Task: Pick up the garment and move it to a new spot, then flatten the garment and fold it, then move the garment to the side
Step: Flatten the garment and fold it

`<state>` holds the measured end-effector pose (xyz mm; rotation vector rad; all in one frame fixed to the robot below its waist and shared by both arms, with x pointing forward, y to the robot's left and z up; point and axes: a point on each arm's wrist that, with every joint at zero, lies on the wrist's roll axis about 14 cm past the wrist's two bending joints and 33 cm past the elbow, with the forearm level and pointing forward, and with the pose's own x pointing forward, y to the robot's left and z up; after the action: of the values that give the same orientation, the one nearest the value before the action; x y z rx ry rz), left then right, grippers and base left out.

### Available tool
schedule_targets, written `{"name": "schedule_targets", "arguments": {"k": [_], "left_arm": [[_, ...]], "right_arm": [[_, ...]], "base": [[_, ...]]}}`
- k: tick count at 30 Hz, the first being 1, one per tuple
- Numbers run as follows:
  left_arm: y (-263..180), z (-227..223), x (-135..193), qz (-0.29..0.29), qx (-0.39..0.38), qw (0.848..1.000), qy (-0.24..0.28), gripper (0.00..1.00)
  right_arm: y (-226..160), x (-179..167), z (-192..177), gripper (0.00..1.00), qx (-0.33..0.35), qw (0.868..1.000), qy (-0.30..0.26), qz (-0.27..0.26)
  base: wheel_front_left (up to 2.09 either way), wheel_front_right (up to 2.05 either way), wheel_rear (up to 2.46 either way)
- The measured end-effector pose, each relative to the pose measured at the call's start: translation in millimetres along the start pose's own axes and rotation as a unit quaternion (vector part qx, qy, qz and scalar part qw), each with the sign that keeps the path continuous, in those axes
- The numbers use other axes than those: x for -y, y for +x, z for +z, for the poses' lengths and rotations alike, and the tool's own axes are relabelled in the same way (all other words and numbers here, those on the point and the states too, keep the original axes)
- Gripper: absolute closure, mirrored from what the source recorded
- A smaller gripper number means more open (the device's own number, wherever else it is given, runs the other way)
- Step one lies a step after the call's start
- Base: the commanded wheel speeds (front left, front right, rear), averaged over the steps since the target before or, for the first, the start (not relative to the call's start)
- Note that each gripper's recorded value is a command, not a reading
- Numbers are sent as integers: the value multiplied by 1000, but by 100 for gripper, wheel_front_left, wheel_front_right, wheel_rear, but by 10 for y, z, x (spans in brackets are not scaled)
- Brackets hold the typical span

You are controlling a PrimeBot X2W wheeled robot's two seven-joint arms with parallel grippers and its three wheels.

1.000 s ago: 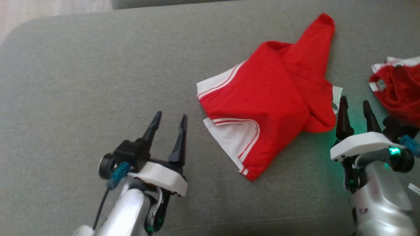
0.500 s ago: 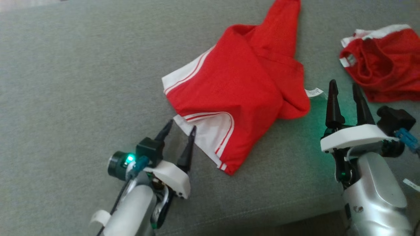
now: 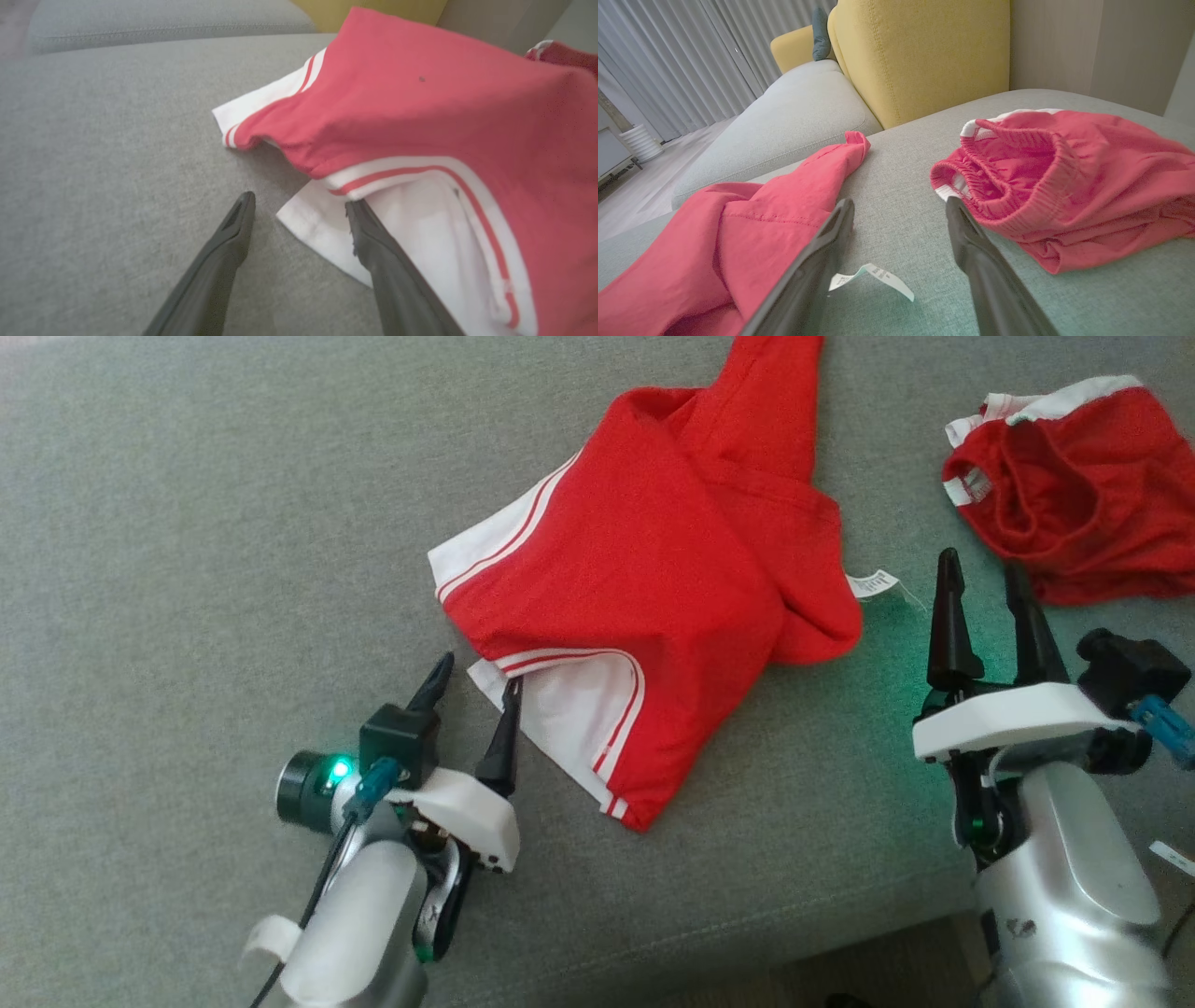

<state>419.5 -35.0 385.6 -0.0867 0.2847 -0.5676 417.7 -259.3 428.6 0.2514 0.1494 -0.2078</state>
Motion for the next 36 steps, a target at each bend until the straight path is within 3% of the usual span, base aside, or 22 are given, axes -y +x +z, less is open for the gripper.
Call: {"name": "schedule_targets", "arguments": {"k": [8,16,29,30,31,32,33,36], "left_arm": [[12,276,184,-39,43,998,-20,0],[-8,193,361,-81,28,995,-60,0],[99,242,341,-85,31,990,-108,0],[108,249,333,-84,31,990,-107,17],[114,236,323,-82,29,991,-105,52],[116,210,313,-79,25,991,-104,73],[117,185,297,-75,21,992,-102,100],[148,193,247,-65,20,993,-96,100]], "right_arm": [[21,-65,-26,0,-3,1000,1,9],[25,-113,-67,0,-10,1000,-2,17],[67,-174,-44,0,-7,1000,-4,27],[66,-183,-36,0,-6,1000,-5,28],[66,-190,-28,0,-4,1000,-5,29],[64,-197,-22,0,-4,1000,-5,30],[62,-210,-18,0,-3,999,-7,33],[58,-253,1,0,-1,999,-12,41]], "base": [[0,0,0],[0,0,0],[0,0,0],[0,0,0],[0,0,0],[0,0,0],[0,0,0],[0,0,0]]}}
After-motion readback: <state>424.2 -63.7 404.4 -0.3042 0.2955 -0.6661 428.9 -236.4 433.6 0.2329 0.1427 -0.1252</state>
